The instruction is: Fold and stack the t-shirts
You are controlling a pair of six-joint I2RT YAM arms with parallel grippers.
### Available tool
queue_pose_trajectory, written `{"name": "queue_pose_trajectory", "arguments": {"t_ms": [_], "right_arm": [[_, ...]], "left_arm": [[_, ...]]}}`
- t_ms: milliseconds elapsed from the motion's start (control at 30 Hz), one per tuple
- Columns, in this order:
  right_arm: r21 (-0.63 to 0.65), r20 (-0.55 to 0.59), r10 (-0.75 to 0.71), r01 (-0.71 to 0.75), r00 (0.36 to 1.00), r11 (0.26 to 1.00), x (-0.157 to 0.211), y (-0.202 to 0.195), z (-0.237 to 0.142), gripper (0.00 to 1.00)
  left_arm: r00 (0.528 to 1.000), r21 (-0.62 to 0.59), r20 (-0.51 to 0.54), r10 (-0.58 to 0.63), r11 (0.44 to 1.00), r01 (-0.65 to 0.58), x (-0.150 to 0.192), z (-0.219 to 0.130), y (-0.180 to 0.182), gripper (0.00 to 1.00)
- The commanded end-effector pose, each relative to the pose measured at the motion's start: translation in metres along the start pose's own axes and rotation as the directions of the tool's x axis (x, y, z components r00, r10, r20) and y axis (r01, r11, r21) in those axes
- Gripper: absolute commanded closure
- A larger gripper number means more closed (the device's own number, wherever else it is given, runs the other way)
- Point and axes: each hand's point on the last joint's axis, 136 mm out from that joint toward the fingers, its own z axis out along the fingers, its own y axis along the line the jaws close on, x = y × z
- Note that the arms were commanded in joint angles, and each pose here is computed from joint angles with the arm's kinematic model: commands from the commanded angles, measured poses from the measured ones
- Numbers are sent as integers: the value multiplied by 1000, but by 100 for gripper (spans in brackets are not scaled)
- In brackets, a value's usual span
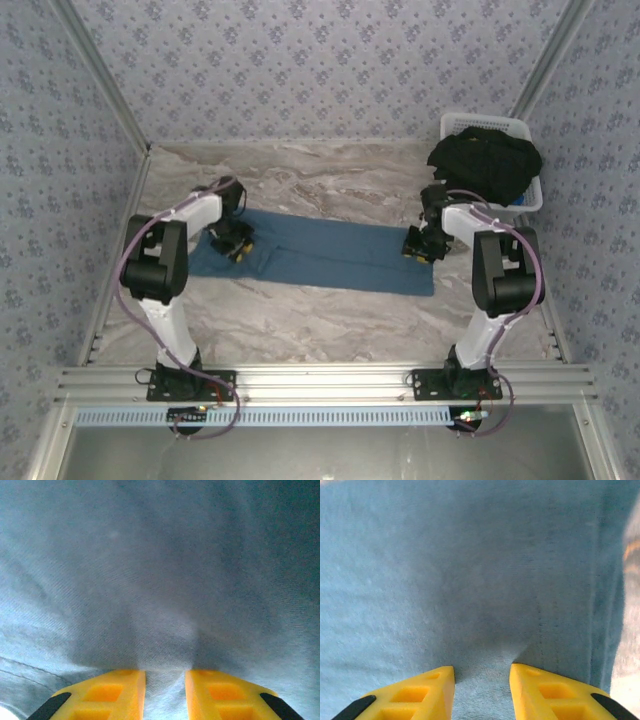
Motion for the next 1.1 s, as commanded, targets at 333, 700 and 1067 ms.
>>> {"name": "queue_pose_trajectory", "arguments": {"t_ms": [333,700,1067], "right_arm": [[59,-305,235,-228,923,972,199,36,27,60],[-47,-315,162,-186,935,981,234,136,46,57],[-154,-58,-36,27,998,988,178,87,-53,39]], "left_arm": [[965,296,115,236,919,-260,-71,12,-220,75],[946,566,179,269,759,-323,-47,2,-305,74],[889,409,257,379,791,-456,-6,-156,-220,47]]}}
